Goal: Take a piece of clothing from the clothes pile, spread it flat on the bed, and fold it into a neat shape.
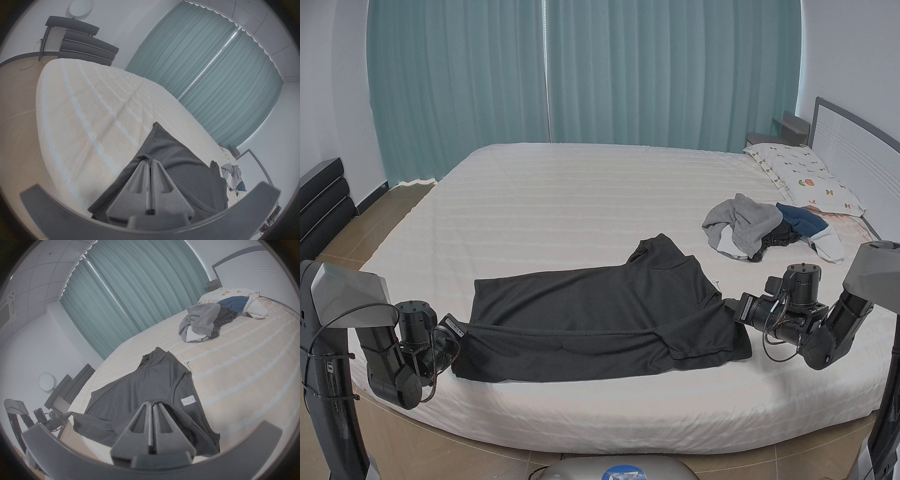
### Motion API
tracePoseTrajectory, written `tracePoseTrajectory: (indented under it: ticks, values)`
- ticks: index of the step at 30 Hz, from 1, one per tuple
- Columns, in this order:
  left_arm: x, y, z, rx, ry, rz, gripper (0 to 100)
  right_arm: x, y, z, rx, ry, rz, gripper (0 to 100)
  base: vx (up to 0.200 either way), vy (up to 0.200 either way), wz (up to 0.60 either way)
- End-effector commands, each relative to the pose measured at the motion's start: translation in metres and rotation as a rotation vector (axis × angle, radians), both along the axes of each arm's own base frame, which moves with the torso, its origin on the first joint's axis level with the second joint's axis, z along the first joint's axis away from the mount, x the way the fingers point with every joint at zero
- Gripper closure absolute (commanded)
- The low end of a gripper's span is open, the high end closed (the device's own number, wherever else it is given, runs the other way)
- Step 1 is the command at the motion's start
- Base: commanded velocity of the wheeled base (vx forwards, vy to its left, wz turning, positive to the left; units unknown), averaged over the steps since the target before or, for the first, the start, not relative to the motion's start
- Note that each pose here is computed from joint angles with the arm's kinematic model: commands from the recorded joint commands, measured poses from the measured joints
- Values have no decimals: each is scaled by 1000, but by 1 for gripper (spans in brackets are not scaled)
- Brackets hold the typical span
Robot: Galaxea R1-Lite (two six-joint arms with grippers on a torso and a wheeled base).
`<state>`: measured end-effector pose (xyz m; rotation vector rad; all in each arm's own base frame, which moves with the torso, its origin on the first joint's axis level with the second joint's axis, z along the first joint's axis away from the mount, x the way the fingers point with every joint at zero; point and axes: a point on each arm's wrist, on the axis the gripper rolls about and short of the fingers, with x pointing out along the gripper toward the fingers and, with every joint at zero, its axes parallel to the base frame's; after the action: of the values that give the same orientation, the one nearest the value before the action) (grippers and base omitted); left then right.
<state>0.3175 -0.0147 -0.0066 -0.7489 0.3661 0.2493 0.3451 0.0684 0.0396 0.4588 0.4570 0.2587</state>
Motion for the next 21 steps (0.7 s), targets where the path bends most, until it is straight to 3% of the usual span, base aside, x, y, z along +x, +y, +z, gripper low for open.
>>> tracePoseTrajectory:
  ticks: [1, 6, 21]
  values:
    - [11, 2, -14, 2, 12, 11, 100, 17, 1, -19, -10, 17, -34, 100, 0, 0, 0]
    - [16, 5, -11, -3, -10, 27, 100, 18, 1, -20, 53, 33, -57, 100, 0, 0, 0]
    - [29, 7, -31, -6, 4, 26, 100, 35, 6, -44, 52, 53, -57, 100, 0, 0, 0]
